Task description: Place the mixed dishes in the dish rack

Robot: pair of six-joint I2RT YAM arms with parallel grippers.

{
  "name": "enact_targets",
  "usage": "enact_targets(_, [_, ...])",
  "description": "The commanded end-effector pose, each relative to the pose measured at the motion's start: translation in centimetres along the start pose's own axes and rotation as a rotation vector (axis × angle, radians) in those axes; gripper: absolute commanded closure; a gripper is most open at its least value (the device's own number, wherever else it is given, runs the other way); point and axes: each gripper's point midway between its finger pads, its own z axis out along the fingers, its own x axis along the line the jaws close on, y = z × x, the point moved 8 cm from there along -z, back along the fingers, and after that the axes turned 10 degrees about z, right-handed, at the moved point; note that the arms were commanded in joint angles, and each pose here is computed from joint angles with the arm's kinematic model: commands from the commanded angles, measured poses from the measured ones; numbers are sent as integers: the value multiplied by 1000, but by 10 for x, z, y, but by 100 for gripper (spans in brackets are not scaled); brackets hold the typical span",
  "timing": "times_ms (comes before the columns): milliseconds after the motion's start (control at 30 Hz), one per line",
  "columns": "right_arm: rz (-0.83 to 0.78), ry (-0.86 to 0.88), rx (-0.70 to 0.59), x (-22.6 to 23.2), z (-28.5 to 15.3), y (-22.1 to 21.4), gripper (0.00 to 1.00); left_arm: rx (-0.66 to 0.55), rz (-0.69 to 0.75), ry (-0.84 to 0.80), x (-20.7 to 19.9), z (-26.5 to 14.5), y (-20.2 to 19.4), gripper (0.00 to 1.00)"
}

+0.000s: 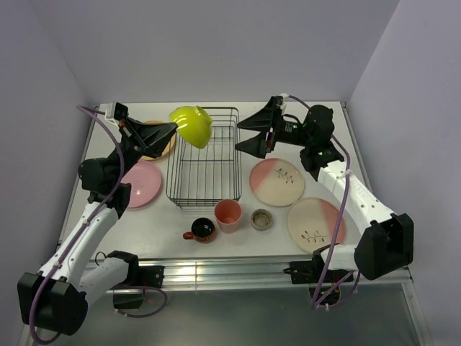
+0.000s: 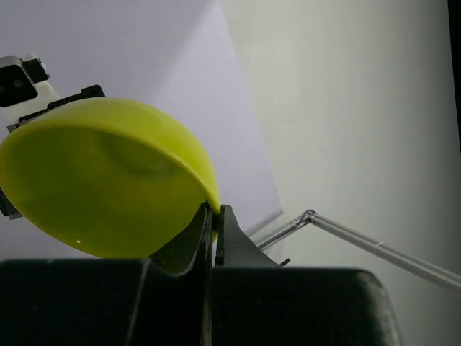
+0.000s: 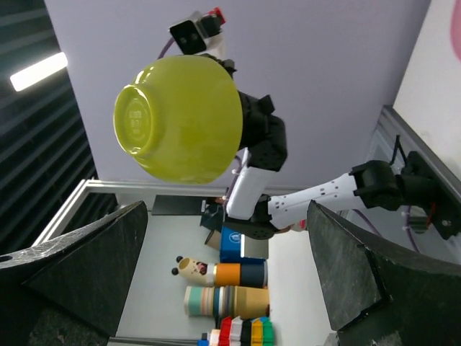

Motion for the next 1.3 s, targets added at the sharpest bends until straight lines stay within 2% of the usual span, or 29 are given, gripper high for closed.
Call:
enact_targets(0, [-101,95,46,38,4,-13,2,14,60,-194,-30,-1,-6,100])
enact_targets(100, [-79,149,79,40,7,-16,1,27,71,-257,-33,-2,-8,100])
enact_targets(167, [16,184,110,41,11,-17,1,30,53,-298,-32,-1,-8,100])
enact_targets(200, [-5,227,131,41,10,-20,1,33,52,-324,-33,-2,-8,100])
enact_targets(367, [137,326,188,49,18,-21,1,53,60,-493,-44,-2,-11,100])
enact_targets(600, [191,400,271,71,37,-26,2,81,82,-696,-68,6,-10,100])
enact_targets(967, [380,554,232,64,26,-19,1,79,125,-812,-78,8,-9,100])
enact_targets(1167, [406,563,250,82,29,-15,2,114,153,-821,-82,9,-13,100])
enact_targets(1267, [368,480,210,75,34,-8,2,93,136,-804,-79,8,-13,100])
